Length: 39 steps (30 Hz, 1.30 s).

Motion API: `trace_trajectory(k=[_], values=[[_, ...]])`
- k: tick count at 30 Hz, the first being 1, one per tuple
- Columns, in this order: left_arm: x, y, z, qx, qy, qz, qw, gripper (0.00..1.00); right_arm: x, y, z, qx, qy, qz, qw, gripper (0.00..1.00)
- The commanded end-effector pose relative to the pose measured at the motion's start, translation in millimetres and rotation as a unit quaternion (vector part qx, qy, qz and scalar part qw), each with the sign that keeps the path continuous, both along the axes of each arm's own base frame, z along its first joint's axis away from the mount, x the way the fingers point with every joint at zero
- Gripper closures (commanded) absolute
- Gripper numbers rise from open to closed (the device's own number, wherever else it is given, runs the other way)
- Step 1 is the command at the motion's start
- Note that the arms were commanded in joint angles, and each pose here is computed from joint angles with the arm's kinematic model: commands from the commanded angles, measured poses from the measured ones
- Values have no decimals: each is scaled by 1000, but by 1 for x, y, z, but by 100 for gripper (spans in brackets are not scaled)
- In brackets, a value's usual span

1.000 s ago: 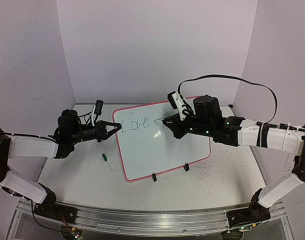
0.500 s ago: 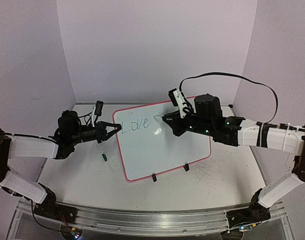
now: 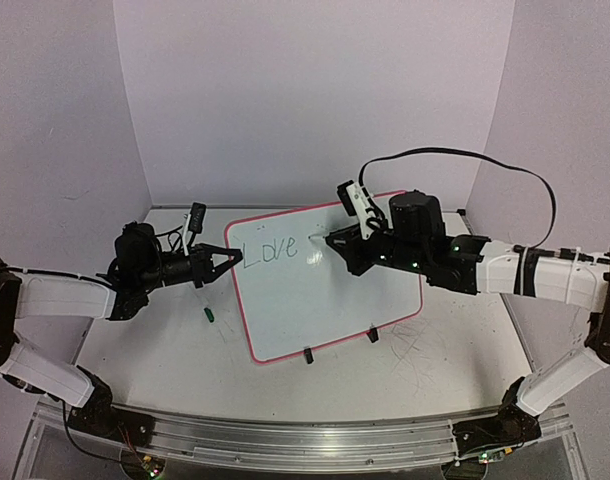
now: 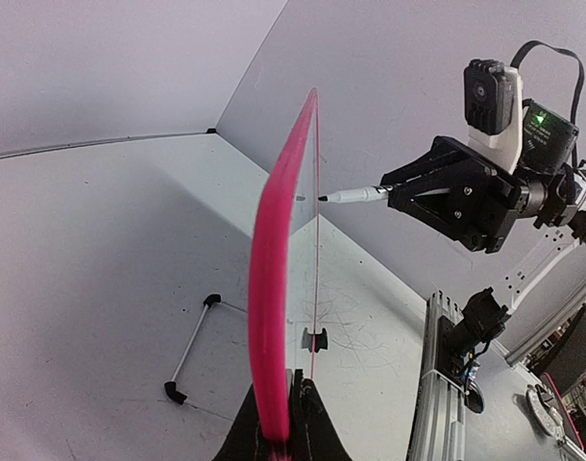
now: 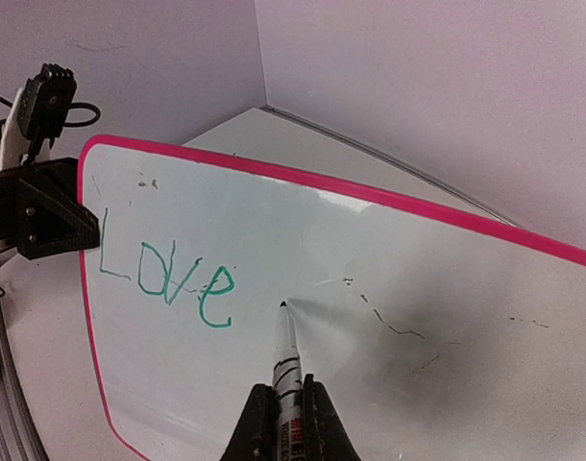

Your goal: Write a sentence on the whiteboard

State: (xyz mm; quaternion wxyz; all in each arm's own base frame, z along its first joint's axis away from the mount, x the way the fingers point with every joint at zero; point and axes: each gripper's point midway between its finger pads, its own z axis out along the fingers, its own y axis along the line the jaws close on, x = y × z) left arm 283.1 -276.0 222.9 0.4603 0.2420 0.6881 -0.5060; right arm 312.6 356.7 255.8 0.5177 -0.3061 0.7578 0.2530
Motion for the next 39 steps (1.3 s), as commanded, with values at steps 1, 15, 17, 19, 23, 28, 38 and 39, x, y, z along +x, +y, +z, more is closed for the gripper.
trace_trajectory(k=[1, 15, 17, 19, 23, 28, 38, 39], values=[[4, 5, -15, 31, -20, 20, 999, 100, -5, -4, 19, 18, -24, 7, 1000, 100], [3, 6, -14, 29, -16, 23, 999, 100, -5, -5, 19, 15, -25, 8, 1000, 100], [3, 6, -14, 29, -15, 23, 999, 100, -5, -6, 19, 15, -26, 6, 1000, 100], [3, 6, -14, 29, -14, 24, 999, 100, -5, -6, 20, 15, -27, 6, 1000, 100], [3, 5, -14, 29, -14, 23, 999, 100, -7, -5, 20, 16, -26, 10, 999, 100], [4, 5, -16, 29, -10, 24, 999, 100, -6, -5, 18, 15, -25, 10, 1000, 100], [4, 6, -17, 30, -7, 25, 999, 100, -4, -6, 19, 15, -27, 3, 1000, 100], [4, 6, -17, 30, -7, 25, 999, 100, -7, -2, 18, 18, -23, 17, 999, 100]])
